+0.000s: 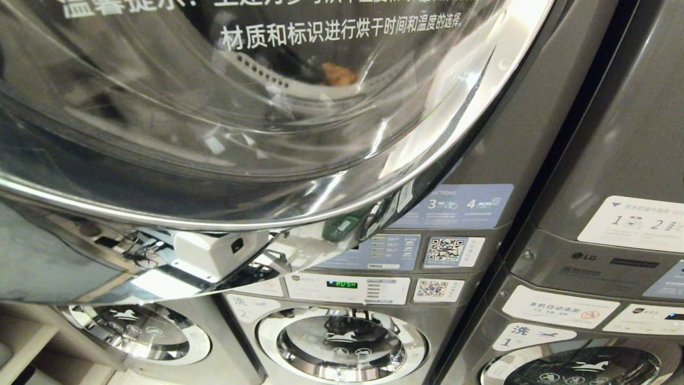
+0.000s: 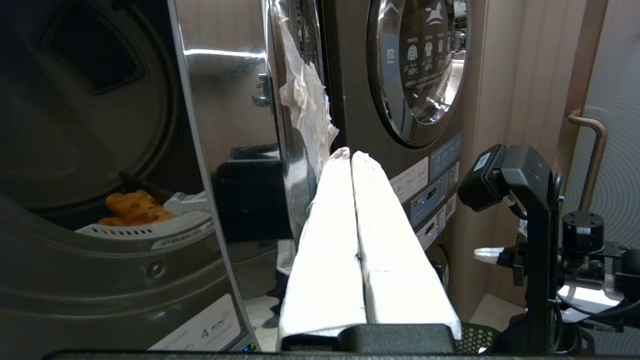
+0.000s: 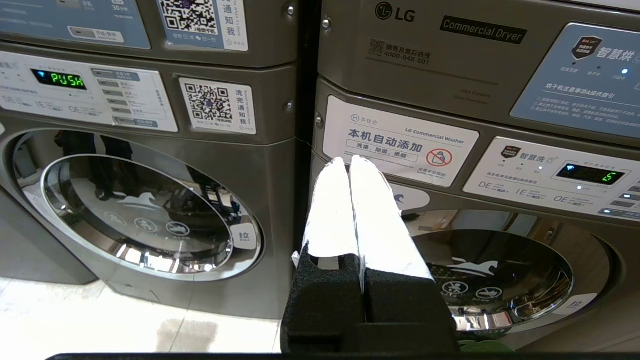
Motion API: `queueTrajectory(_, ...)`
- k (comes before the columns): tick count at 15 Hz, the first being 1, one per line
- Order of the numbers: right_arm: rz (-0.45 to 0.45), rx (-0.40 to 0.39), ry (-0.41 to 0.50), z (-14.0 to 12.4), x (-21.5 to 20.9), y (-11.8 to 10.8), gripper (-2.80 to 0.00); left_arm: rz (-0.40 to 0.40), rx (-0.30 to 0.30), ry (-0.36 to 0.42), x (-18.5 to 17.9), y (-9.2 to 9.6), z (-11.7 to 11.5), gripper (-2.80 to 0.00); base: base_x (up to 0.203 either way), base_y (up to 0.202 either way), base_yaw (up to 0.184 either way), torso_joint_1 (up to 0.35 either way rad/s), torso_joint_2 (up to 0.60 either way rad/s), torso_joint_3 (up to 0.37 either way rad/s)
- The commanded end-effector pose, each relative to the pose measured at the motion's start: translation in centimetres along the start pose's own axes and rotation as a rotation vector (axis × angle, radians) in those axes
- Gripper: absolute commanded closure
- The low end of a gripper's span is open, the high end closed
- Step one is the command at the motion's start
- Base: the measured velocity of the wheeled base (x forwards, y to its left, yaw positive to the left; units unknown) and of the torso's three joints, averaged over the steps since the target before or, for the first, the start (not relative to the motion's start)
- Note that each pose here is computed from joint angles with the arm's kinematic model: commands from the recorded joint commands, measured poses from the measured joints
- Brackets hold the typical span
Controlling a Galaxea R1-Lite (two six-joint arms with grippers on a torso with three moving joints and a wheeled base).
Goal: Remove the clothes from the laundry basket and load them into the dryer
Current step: Close the dryer
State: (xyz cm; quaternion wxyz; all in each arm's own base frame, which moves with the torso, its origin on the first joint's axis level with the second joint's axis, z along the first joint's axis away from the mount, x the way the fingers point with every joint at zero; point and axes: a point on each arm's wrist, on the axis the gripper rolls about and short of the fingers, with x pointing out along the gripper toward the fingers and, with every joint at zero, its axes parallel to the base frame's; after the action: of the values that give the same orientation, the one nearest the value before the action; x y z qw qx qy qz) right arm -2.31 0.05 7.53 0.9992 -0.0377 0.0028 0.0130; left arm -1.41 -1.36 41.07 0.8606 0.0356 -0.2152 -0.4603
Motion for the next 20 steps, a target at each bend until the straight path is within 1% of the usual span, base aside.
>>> queueTrajectory(1,0.000,-0.001,0.000,0.0,0.0,0.0,0.00,0.009,-0.011,0.029,1.1,1.1,-0.6,0.00,0.000,0.000,0.000,0.000,0.00,0.000)
queueTrajectory(2,-0.003,-0.001,0.001,0.0,0.0,0.0,0.00,0.038,0.028,0.041,1.4,1.6,-0.8,0.00,0.000,0.000,0.000,0.000,0.00,0.000)
queueTrajectory(3,-0.005,-0.001,0.000,0.0,0.0,0.0,0.00,0.091,0.077,0.057,1.6,1.9,-1.0,0.00,0.000,0.000,0.000,0.000,0.00,0.000)
queueTrajectory(4,-0.006,-0.001,0.000,0.0,0.0,0.0,0.00,0.163,0.106,0.066,1.7,2.2,-1.1,0.00,0.000,0.000,0.000,0.000,0.00,0.000)
queueTrajectory(5,-0.006,-0.003,0.000,0.0,0.0,0.0,0.00,0.244,0.119,0.071,1.7,2.4,-1.1,0.00,0.000,0.000,0.000,0.000,0.00,0.000)
queueTrajectory(6,-0.006,-0.001,-0.001,0.0,0.0,0.0,0.00,0.345,0.128,0.080,1.7,2.7,-1.2,0.00,0.000,0.000,0.000,0.000,0.00,0.000)
queueTrajectory(7,-0.006,-0.002,-0.002,0.0,0.0,0.0,0.00,0.456,0.127,0.094,2.0,3.5,-1.5,0.00,0.000,0.000,0.000,0.000,0.00,0.000)
queueTrajectory(8,-0.005,-0.003,-0.002,0.0,0.0,0.0,0.00,0.550,0.121,0.110,2.4,4.4,-1.9,0.00,0.000,0.000,0.000,0.000,0.00,0.000)
queueTrajectory(9,-0.004,-0.003,-0.002,0.0,0.0,0.0,0.00,0.622,0.117,0.123,2.9,5.5,-2.3,0.00,0.000,0.000,0.000,0.000,0.00,0.000)
queueTrajectory(10,-0.003,-0.003,-0.002,0.0,0.0,0.0,0.00,0.658,0.122,0.120,3.5,6.4,-2.6,0.00,0.000,0.000,0.000,0.000,0.00,0.000)
queueTrajectory(11,-0.004,-0.002,-0.001,0.0,0.0,0.0,0.00,0.669,0.126,0.117,4.0,7.2,-3.0,0.00,0.000,0.000,0.000,0.000,0.00,0.000)
queueTrajectory(13,-0.006,0.000,-0.002,0.0,0.0,0.0,0.00,0.689,0.136,0.137,4.9,8.7,-3.9,0.00,0.000,0.000,0.000,0.000,0.00,0.000)
queueTrajectory(16,-0.006,0.008,-0.003,0.0,0.0,0.0,0.00,0.677,0.102,0.179,6.3,10.4,-5.5,0.00,0.000,0.000,0.000,0.000,0.00,0.000)
queueTrajectory(18,-0.006,0.014,-0.003,0.0,0.0,0.0,0.00,0.675,0.098,0.180,7.1,11.5,-6.2,0.00,0.000,0.000,0.000,0.000,0.00,0.000)
queueTrajectory(20,-0.006,0.022,-0.003,0.0,0.0,0.0,0.00,0.672,0.107,0.167,8.0,12.8,-6.9,0.00,0.000,0.000,0.000,0.000,0.00,0.000)
